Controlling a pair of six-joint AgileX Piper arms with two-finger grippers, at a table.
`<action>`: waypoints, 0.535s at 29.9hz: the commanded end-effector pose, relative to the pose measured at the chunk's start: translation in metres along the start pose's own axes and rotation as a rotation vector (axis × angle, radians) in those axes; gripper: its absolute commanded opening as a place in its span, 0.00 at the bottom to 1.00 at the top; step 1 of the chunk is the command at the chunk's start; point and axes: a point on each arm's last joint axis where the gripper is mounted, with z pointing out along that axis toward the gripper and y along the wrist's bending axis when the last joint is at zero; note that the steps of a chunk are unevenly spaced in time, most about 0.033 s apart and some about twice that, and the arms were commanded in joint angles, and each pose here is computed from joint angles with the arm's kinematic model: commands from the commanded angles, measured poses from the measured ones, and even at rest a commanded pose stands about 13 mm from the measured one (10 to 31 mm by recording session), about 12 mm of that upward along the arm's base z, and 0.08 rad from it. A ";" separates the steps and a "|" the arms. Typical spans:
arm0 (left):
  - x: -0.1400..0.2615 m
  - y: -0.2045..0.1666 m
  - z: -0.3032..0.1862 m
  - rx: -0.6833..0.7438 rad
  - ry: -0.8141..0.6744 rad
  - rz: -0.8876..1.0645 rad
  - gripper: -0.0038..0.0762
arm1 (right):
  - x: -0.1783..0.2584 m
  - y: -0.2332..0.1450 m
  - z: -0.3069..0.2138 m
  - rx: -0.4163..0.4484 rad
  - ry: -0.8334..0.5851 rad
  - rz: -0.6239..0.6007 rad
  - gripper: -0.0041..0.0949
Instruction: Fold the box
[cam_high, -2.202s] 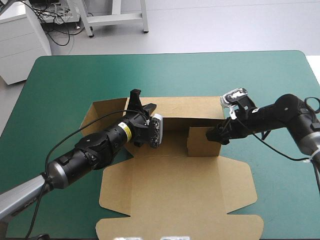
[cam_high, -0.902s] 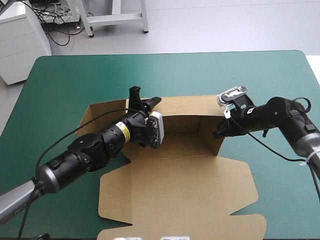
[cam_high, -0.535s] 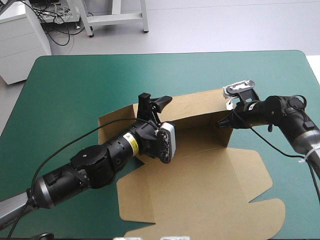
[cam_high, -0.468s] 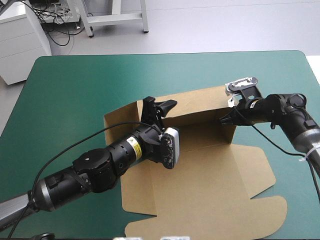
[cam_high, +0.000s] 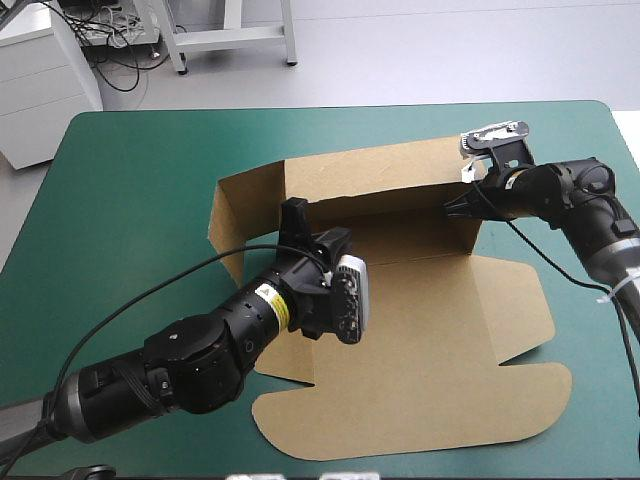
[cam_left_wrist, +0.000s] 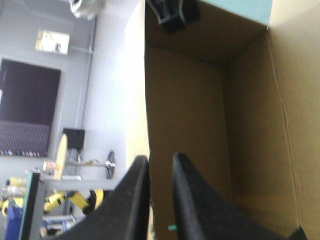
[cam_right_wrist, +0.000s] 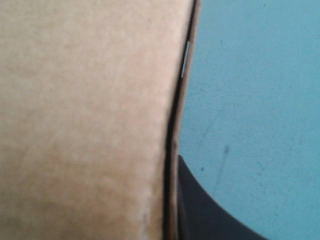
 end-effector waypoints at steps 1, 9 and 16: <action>0.002 0.024 -0.019 -0.007 0.036 -0.063 0.04 | -0.015 -0.001 -0.023 -0.001 -0.126 0.026 0.02; 0.026 0.060 -0.021 0.078 0.072 -0.330 0.04 | -0.013 -0.001 -0.023 -0.005 -0.098 0.025 0.02; 0.063 0.095 -0.026 0.073 0.090 -0.571 0.04 | -0.012 0.001 -0.023 -0.025 -0.095 0.042 0.02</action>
